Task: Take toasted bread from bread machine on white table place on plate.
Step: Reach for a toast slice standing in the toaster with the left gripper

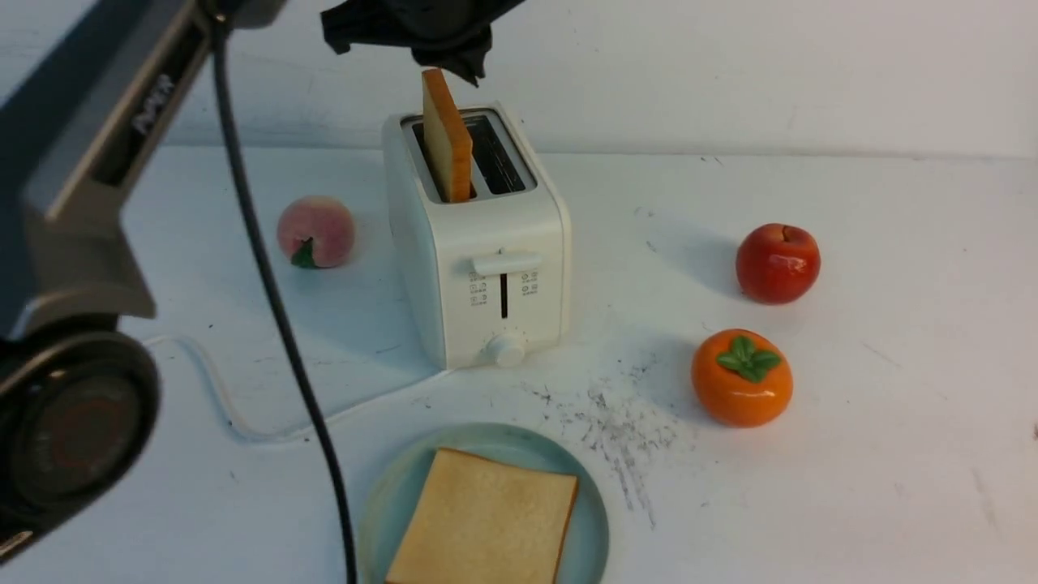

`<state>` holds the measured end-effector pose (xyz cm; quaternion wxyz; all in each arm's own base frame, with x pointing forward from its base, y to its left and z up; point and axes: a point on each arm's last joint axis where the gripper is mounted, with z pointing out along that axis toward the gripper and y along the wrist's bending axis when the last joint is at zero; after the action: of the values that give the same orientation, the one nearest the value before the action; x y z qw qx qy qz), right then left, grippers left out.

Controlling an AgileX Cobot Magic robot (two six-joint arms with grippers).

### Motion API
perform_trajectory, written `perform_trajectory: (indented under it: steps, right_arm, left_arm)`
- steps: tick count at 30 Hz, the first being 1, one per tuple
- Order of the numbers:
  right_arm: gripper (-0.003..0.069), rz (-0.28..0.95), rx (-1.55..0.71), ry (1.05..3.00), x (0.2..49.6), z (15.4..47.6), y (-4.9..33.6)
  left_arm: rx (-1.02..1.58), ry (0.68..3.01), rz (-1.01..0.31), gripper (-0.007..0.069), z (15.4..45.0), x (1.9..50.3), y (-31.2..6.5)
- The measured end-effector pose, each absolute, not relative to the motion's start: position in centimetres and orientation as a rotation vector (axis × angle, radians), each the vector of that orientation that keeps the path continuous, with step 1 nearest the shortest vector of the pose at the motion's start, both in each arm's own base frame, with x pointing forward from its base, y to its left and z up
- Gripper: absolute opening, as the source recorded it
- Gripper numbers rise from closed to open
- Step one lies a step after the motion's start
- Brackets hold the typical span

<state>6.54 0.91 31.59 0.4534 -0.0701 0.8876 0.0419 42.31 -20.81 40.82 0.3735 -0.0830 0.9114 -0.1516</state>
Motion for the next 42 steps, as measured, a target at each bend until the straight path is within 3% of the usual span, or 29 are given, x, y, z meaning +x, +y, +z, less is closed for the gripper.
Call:
perform_trajectory:
  steps: [6,9,12,16,23,42]
  right_arm:
    - [0.0005,0.1,-0.174,2.189,6.6,31.6,0.9]
    - [0.0009,0.098,-0.174,2.189,6.6,31.6,0.9]
    - [0.0013,0.091,-0.175,2.187,6.6,31.6,0.8]
    - [0.0015,0.069,-0.178,2.181,6.6,31.7,0.7]
    - [0.0023,0.066,-0.179,2.18,6.6,31.7,0.7]
    - [0.0034,0.065,-0.178,2.182,6.6,31.6,0.7]
  left_arm:
    - [-0.212,2.284,-0.273,0.0113,40.4,43.0,-20.9]
    - [-0.224,2.253,-0.2,0.0231,40.5,43.3,-20.3]
    - [-0.225,2.251,-0.189,0.0335,40.5,43.4,-20.2]
    - [-0.223,2.27,-0.188,0.041,39.5,43.8,-20.6]
    - [-0.215,2.323,-0.161,0.0434,36.8,45.1,-21.3]
    - [-0.215,2.271,0.004,0.0433,36.2,45.9,-20.5]
